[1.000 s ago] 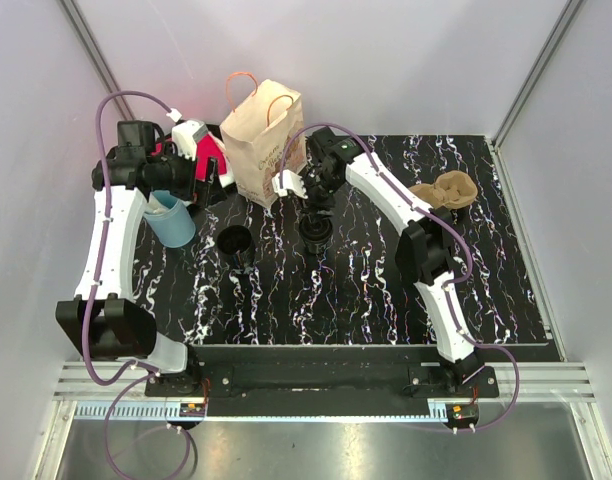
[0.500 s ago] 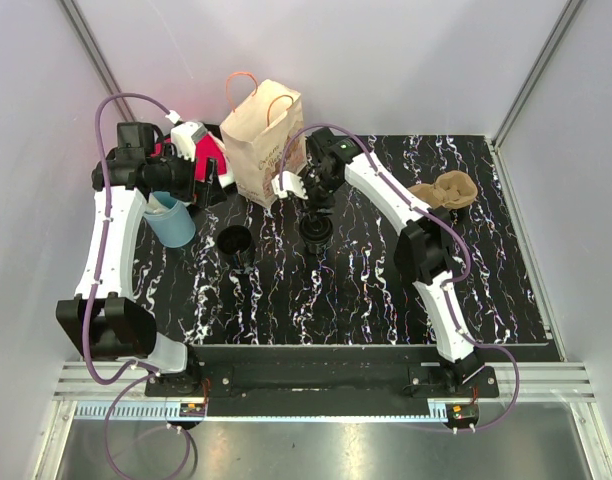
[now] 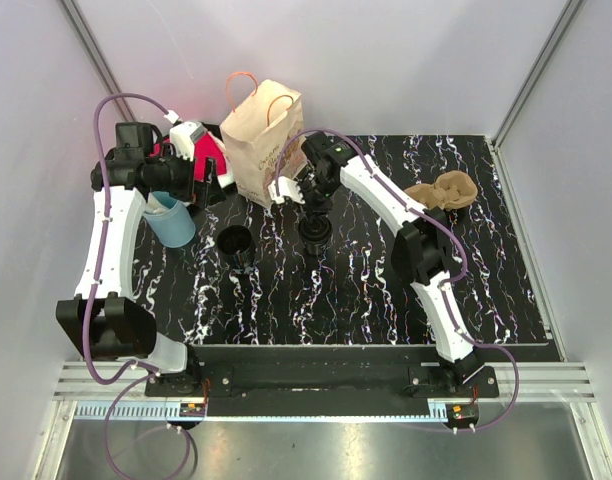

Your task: Pack the takeout coffee

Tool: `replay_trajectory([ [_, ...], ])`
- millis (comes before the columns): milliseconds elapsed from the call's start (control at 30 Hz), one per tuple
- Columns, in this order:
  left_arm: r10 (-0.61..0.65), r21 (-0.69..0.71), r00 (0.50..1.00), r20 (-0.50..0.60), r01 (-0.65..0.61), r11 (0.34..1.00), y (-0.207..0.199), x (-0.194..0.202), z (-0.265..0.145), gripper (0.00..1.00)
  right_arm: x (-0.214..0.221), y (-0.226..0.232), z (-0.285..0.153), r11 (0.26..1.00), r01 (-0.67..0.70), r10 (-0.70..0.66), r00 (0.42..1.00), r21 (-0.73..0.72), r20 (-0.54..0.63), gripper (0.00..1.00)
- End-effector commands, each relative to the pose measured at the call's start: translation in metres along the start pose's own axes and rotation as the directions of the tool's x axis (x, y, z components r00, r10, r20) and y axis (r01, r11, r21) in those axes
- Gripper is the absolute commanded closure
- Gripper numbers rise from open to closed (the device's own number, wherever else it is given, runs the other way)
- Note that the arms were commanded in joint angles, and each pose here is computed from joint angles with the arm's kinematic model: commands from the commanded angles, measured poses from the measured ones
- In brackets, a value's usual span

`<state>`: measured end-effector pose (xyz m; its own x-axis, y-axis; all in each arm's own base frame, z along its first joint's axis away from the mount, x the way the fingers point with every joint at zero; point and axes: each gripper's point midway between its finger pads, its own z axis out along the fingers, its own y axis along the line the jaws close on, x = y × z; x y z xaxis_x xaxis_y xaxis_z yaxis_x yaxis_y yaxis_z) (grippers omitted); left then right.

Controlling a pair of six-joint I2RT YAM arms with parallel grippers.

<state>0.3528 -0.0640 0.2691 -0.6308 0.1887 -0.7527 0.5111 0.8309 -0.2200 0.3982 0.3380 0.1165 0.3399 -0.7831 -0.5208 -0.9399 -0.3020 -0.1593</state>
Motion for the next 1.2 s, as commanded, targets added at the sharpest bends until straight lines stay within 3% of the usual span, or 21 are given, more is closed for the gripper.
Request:
replay_trajectory([
  [0, 0.011, 0.018, 0.999, 0.048, -0.012, 1.000, -0.001, -0.012, 0.000, 0.01, -0.003, 0.004, 0.001, 1.000, 0.018, -0.018, 1.000, -0.016, -0.025, 0.89],
  [133, 0.010, 0.016, 0.999, 0.051, -0.011, 1.000, 0.000, -0.013, -0.001, 0.01, -0.004, 0.006, -0.008, 1.000, 0.019, -0.019, 0.999, -0.009, -0.038, 1.00],
  [400, 0.035, 0.009, 0.996, 0.076, -0.036, 0.999, -0.001, -0.024, -0.007, 0.01, -0.016, 0.018, -0.043, 0.997, -0.071, 0.071, 0.996, 0.017, -0.050, 1.00],
  [667, 0.134, -0.034, 0.981, 0.143, -0.131, 0.991, 0.005, -0.062, -0.019, 0.01, -0.031, 0.035, -0.089, 0.948, -0.304, 0.306, 0.952, 0.089, -0.008, 1.00],
  [867, 0.269, -0.030, 0.935, 0.229, -0.270, 0.962, -0.010, -0.114, -0.023, 0.01, -0.044, 0.045, -0.132, 0.869, -0.479, 0.459, 0.875, 0.128, 0.156, 1.00],
  [1000, 0.356, -0.043, 0.906, 0.231, -0.356, 0.934, -0.019, -0.136, 0.003, 0.01, -0.058, 0.050, -0.175, 0.800, -0.570, 0.511, 0.810, 0.186, 0.288, 1.00],
  [1167, 0.444, -0.055, 0.874, 0.197, -0.443, 0.895, -0.033, -0.149, 0.052, 0.01, -0.077, 0.062, -0.216, 0.760, -0.596, 0.475, 0.781, 0.257, 0.406, 1.00],
])
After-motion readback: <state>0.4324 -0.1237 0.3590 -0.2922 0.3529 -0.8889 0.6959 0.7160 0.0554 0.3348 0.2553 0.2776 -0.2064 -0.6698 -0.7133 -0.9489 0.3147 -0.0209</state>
